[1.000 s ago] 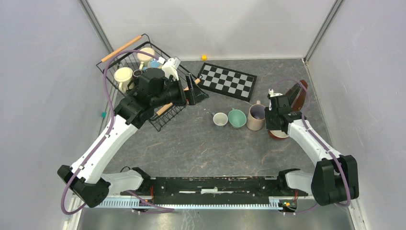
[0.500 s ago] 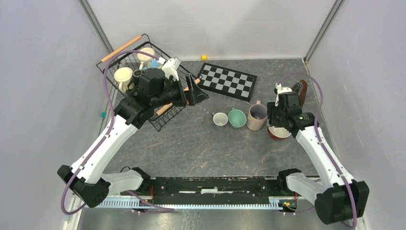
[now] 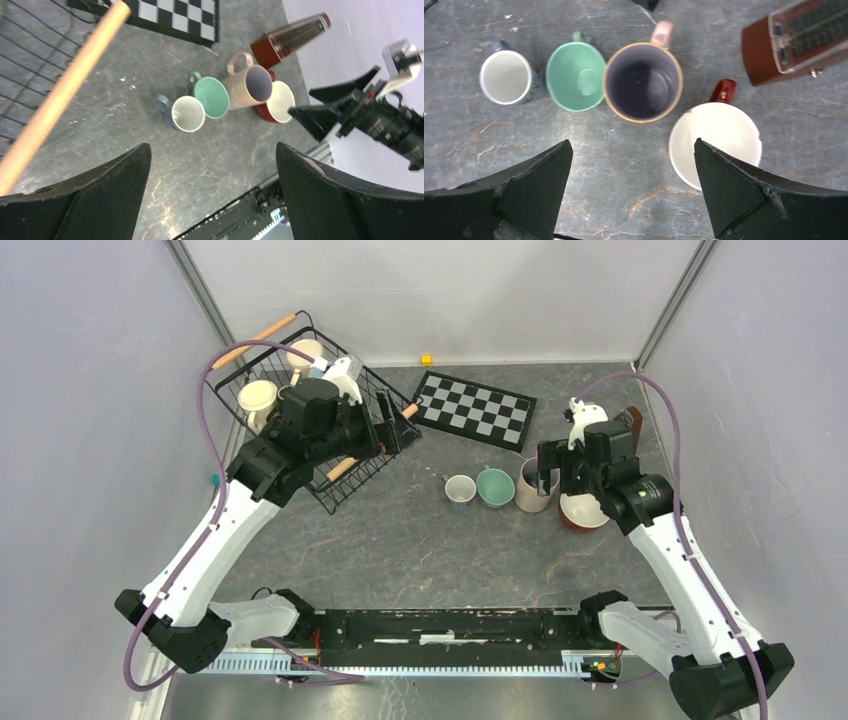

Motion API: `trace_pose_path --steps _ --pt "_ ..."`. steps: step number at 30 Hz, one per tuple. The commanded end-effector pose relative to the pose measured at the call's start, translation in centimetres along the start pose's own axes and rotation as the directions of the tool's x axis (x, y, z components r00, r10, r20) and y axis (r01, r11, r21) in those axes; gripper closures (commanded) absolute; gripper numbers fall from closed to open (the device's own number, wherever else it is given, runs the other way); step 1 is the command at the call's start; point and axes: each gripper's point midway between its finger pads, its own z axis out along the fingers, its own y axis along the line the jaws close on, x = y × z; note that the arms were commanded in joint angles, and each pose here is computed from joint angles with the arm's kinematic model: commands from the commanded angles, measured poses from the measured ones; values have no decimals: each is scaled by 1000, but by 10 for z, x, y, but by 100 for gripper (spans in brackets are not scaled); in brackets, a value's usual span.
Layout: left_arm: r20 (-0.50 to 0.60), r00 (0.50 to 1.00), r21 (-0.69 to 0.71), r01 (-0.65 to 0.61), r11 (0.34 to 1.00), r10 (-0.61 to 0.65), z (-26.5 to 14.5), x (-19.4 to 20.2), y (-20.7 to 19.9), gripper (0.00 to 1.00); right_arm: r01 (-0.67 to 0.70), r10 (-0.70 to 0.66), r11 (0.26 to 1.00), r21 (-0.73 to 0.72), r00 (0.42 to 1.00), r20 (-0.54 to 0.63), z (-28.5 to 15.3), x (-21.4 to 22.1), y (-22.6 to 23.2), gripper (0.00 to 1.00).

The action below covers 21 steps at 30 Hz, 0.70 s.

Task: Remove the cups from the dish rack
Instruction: Place the cup at the center of the board, then unload the cup from the dish rack.

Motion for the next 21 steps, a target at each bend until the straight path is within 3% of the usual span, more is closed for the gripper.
trace_pose_path --steps 1,8,21 --pt "112 993 -174 -27 984 47 -18 -33 20 0 20 -12 995 -96 996 85 -6 -26 29 2" --pt "224 973 -465 63 883 49 -15 -74 68 0 68 -52 983 -172 994 99 0 -31 59 2" --pt "334 940 -596 269 756 -71 22 -131 161 0 99 -76 974 -205 990 116 -2 -38 71 2"
